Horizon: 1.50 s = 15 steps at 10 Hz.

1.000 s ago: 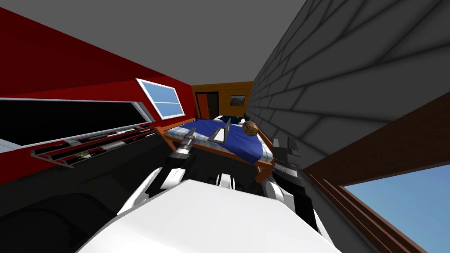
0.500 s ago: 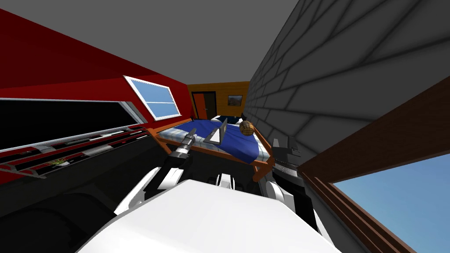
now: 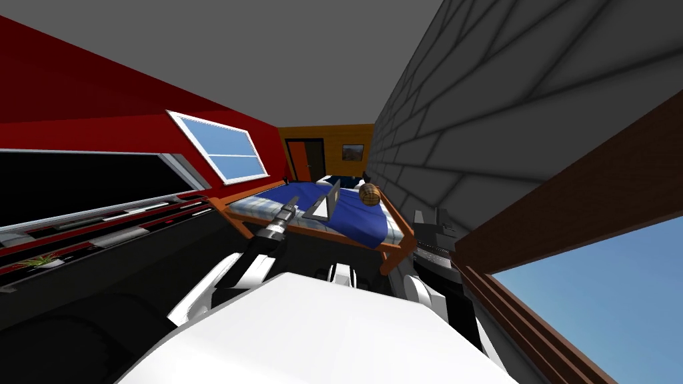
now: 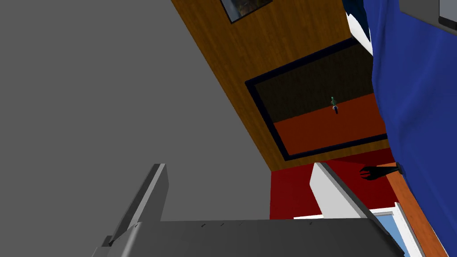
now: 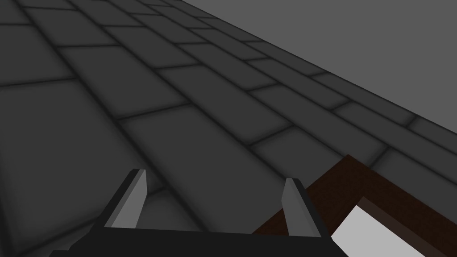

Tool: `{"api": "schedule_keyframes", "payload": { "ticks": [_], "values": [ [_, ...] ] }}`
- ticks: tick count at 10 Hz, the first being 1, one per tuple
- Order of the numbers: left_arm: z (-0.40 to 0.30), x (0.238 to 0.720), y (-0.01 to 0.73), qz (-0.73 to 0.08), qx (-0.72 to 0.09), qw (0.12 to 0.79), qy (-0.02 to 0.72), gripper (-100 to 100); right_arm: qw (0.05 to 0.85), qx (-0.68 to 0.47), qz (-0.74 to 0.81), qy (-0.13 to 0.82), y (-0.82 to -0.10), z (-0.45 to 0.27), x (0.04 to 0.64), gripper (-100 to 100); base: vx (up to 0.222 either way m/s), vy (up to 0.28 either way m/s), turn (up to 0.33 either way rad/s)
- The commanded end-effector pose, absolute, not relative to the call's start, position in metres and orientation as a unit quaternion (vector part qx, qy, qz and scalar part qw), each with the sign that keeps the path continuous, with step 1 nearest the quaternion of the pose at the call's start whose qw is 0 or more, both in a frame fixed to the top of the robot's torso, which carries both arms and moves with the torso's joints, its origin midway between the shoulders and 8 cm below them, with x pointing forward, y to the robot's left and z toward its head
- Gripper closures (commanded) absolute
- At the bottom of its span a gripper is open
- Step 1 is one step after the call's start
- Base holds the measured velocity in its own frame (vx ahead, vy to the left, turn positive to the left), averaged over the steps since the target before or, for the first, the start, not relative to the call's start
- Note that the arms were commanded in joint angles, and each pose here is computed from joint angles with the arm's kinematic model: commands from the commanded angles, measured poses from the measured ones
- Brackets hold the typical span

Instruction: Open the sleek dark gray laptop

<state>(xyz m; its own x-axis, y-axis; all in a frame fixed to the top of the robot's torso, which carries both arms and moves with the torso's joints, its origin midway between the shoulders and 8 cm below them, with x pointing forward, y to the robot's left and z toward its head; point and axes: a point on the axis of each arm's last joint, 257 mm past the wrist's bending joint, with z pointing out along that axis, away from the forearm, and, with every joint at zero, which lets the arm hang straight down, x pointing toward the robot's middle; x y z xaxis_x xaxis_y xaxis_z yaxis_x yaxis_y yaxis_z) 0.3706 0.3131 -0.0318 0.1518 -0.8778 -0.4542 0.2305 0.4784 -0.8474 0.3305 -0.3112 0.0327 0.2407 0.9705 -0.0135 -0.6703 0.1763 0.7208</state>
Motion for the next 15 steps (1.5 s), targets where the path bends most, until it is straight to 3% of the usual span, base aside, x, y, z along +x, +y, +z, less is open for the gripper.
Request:
{"api": "schedule_keyframes", "payload": {
  "ticks": [1, 15],
  "values": [
    [-0.041, 0.373, 0.318, -0.379, -0.316, 0.685, 0.536, -100, 0.726, 0.305, 0.565, 0.246, -0.311, 0.033, 0.331, 0, 0.044, -0.062, -0.102],
    [-0.079, 0.373, 0.358, -0.233, -0.302, 0.66, 0.647, -100, 0.726, 0.305, 0.565, 0.246, -0.311, 0.033, 0.331, 0, 0.055, -0.063, -0.091]
  ]
}}
